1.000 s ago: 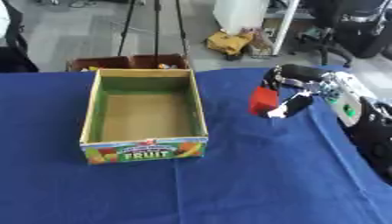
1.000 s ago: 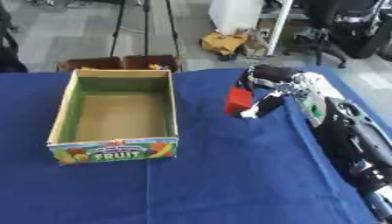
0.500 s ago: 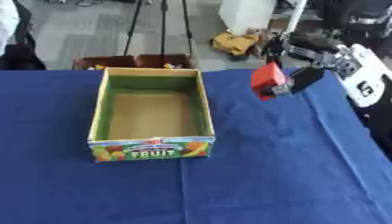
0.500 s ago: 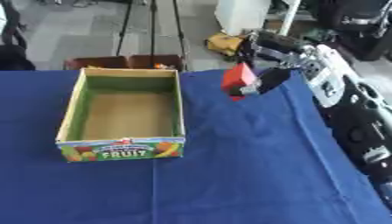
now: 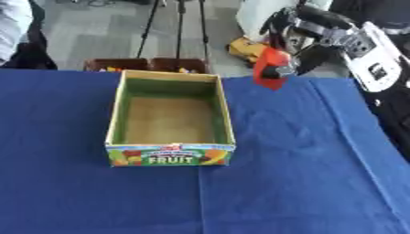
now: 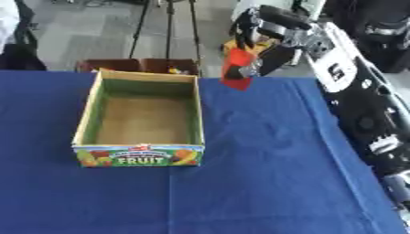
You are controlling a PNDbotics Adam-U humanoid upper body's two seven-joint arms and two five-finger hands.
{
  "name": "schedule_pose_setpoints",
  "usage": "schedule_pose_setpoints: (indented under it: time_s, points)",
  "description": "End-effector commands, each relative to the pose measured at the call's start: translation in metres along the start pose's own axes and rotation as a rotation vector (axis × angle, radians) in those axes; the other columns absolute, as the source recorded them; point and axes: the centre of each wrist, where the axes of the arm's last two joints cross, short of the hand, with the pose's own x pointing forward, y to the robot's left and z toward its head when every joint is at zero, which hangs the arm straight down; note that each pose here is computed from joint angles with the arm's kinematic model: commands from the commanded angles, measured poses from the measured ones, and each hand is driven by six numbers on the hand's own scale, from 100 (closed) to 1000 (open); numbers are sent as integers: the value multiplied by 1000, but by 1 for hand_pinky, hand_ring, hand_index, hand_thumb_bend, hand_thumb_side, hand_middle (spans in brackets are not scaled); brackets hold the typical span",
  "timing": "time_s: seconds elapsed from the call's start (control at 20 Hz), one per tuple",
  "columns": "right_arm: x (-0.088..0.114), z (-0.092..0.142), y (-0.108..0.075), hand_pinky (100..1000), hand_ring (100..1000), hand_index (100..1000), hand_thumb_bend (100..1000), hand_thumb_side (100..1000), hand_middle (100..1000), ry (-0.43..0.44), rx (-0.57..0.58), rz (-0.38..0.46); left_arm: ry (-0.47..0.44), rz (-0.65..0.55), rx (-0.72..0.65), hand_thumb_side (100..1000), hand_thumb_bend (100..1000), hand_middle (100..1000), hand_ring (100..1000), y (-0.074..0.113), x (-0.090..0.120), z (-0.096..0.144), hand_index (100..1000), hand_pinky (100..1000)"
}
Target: Pick up objects on the table and place them in the box.
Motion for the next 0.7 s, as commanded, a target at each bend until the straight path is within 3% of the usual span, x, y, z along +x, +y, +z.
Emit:
schedule_pose_setpoints:
  time_s: [0.05,0.7]
  points:
    - [5,-5,-19,516,752,384,641,593,265,-22,-37,16,-12,-17,-30,1000,100,984,997,4,5,-6,888,755]
    - [7,-28,-13,504,742,334,660,504,218,-19,-41,-70,-20,-9,-40,1000,100,985,996,2,5,-9,887,754]
